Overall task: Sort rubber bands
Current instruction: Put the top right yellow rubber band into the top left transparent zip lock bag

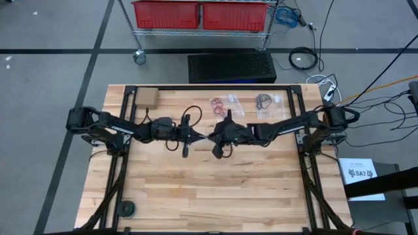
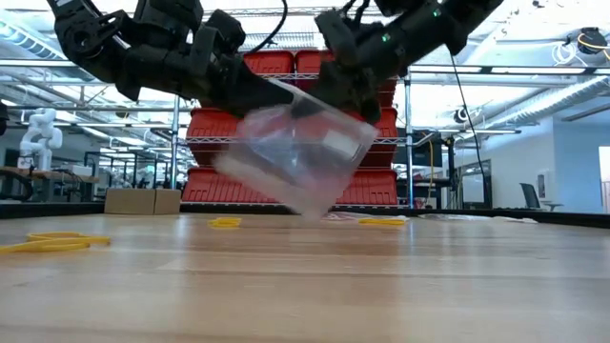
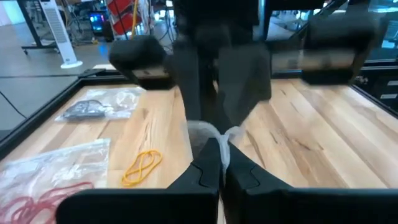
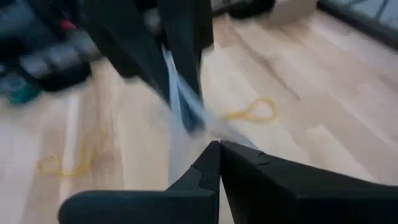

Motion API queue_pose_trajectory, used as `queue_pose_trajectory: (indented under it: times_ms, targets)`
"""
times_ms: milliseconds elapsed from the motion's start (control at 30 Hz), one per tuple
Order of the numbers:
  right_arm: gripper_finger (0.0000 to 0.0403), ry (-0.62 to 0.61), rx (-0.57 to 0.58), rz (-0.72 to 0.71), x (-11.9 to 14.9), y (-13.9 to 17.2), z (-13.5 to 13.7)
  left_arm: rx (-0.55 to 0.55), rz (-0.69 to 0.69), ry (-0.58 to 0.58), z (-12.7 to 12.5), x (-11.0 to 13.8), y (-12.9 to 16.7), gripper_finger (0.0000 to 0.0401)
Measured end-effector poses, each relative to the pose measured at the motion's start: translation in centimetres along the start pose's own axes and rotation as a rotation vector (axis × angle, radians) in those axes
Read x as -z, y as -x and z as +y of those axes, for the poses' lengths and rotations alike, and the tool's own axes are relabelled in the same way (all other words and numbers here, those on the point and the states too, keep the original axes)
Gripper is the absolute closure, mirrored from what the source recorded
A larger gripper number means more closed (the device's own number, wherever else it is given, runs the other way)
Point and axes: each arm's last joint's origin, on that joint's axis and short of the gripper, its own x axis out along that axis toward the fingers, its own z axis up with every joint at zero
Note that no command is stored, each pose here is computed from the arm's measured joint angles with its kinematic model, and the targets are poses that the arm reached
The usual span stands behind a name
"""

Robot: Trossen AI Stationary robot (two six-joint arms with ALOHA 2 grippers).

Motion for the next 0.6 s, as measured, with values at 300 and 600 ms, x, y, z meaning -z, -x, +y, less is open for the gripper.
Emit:
queue_pose_trajectory:
  times_ms: [300,600]
  targets:
    - [0.0403,-0.02,-0.119,0.035,-0.4,-0.3,-0.7,0.036,-0.015,-0.003,0.0,-0.1,0.0,0.0401]
    - [0.0374,-0.023,-0.114,0.061,-1.2,1.6,-0.8,0.025,0.03,-0.006,0.9,0.3,0.2,0.0401]
